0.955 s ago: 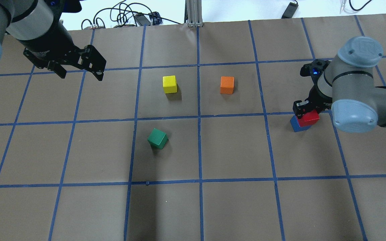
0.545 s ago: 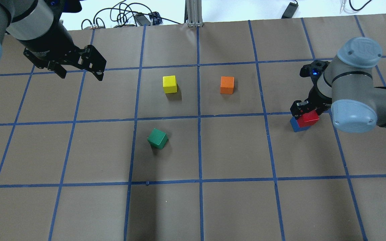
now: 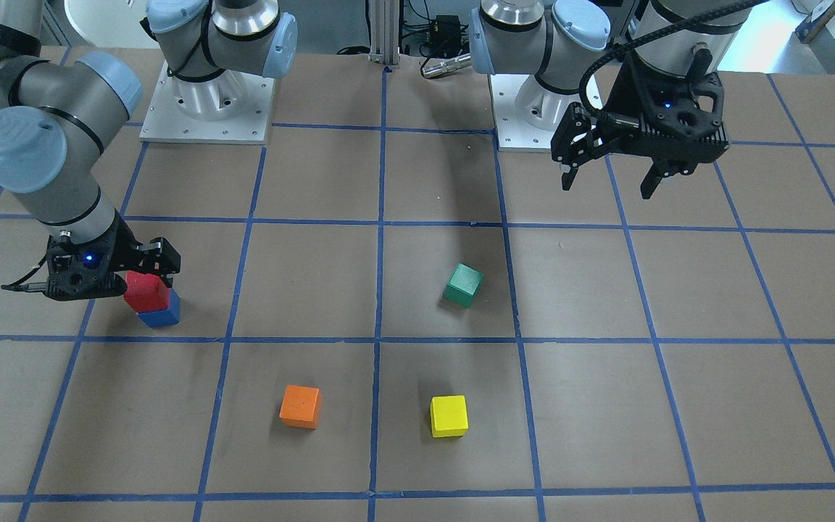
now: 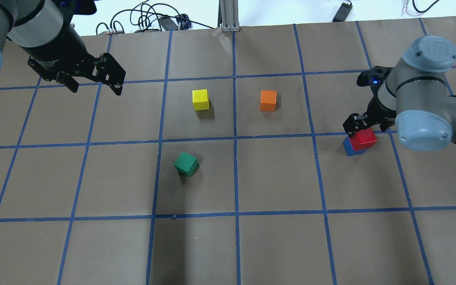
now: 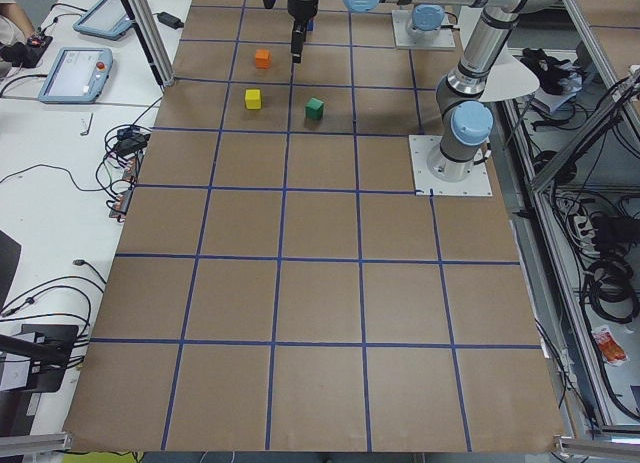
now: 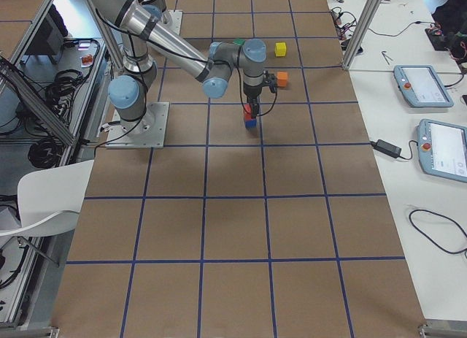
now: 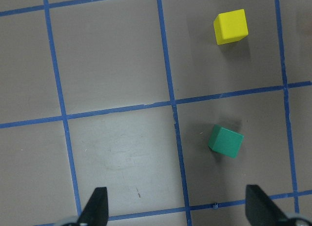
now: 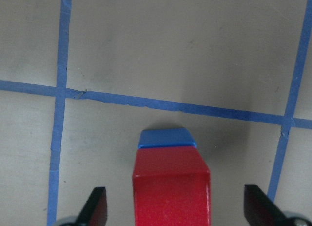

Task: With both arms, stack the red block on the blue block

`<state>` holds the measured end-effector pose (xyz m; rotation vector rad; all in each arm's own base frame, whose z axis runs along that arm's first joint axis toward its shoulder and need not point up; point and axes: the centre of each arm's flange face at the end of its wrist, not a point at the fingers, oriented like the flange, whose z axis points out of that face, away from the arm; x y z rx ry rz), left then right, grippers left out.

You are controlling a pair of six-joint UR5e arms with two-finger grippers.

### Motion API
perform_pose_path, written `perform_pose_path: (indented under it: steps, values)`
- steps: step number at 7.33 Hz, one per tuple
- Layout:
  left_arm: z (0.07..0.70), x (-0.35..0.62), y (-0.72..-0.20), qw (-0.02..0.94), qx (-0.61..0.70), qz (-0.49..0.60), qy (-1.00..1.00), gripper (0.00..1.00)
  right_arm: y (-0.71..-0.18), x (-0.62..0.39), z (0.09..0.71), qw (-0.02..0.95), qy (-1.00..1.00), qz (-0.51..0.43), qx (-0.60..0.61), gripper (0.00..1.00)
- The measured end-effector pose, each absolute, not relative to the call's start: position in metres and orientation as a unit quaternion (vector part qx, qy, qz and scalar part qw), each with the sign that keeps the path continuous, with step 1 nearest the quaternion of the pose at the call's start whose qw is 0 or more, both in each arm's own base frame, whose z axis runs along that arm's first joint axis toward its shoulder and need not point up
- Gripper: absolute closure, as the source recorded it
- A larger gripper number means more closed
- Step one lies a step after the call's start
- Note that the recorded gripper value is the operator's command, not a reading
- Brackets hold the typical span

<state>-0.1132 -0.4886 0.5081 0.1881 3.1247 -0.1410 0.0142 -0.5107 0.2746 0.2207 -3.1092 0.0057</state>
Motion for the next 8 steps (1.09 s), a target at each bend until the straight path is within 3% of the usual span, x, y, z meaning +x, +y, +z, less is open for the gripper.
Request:
perform_pose_path:
  steps: [3,5,8]
  values:
    - [0.508,-0.113,-0.489,0.004,0.060,-0.045,0.997,0.00,-0.538,0.013,0.372,-0.007,-0.996,-0.065,0.058,0.00]
    - [0.508,-0.113,-0.489,0.004,0.060,-0.045,0.997,0.00,-0.527,0.047,0.449,-0.006,-0.996,-0.080,0.035,0.00]
    - [0.508,-0.113,-0.489,0.004,0.060,-0.045,0.997,0.00,-0.509,0.107,0.478,-0.004,-0.997,-0.070,0.044,0.00]
